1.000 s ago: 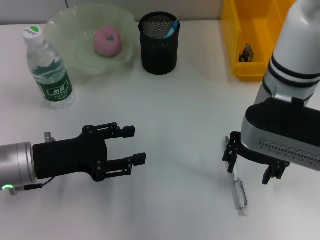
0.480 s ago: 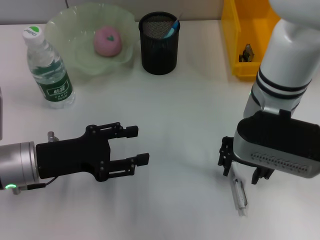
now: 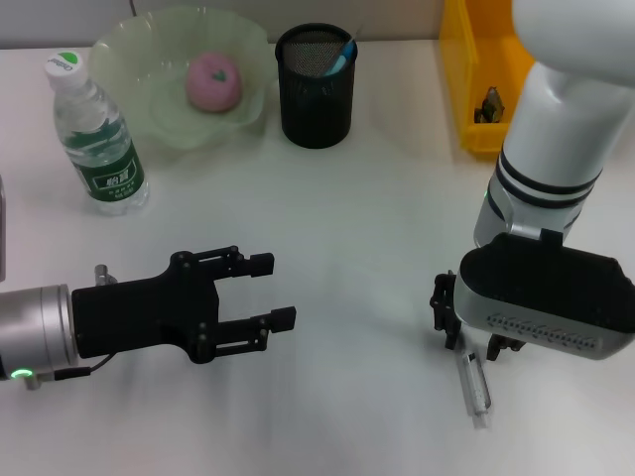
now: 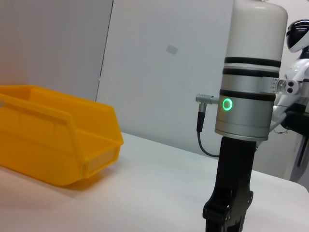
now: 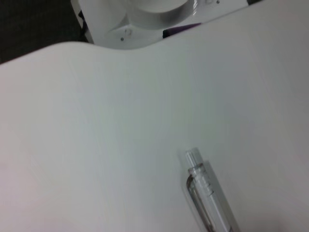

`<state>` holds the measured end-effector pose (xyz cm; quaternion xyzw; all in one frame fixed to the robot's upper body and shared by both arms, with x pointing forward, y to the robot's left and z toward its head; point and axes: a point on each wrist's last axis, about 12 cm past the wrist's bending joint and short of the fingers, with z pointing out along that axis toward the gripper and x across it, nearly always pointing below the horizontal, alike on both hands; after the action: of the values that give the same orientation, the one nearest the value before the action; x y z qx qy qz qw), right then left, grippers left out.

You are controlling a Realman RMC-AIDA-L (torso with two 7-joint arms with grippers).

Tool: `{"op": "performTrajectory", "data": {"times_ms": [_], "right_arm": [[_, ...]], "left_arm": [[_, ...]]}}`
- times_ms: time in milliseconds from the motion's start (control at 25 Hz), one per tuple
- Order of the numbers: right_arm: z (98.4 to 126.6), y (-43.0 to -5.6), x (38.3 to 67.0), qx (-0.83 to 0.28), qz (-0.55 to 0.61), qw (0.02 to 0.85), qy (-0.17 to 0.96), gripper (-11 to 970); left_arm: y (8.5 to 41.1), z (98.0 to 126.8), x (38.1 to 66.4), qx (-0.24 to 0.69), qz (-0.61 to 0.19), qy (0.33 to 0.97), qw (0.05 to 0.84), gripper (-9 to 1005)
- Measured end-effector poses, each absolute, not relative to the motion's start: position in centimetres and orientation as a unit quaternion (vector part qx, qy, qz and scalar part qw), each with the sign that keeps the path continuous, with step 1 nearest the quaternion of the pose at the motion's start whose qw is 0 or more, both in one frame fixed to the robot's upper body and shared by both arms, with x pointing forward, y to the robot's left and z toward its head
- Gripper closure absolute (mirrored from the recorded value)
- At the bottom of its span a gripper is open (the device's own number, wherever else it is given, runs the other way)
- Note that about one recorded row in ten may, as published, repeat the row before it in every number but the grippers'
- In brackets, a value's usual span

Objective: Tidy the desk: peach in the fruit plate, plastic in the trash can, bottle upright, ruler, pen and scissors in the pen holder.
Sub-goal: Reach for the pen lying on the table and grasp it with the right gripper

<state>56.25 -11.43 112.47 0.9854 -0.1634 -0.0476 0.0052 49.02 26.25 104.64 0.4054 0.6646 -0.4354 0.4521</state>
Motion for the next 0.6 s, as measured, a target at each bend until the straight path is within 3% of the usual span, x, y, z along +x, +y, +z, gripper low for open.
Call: {"op": "performTrajectory", "data": {"times_ms": [240,480,600], "right_arm": [[112.36,-11.39,56.25,0.986,-0.046,0.005,-0.162,555],[112.40,-11.28,56.24,0.986,-0.047,0.003,-0.162,568],[112.31,-11.23,56.33,0.985,-0.047,0.001,-0.163,655]], "left_arm": [[26.26,104.61,48.92,0.405,-0.436,0.664,0.452,286],[26.22,104.64,48.93,0.405,-0.437,0.664,0.453,287],[26.19,104.72,49.01,0.407,-0.437,0.662,0.453,287]]}}
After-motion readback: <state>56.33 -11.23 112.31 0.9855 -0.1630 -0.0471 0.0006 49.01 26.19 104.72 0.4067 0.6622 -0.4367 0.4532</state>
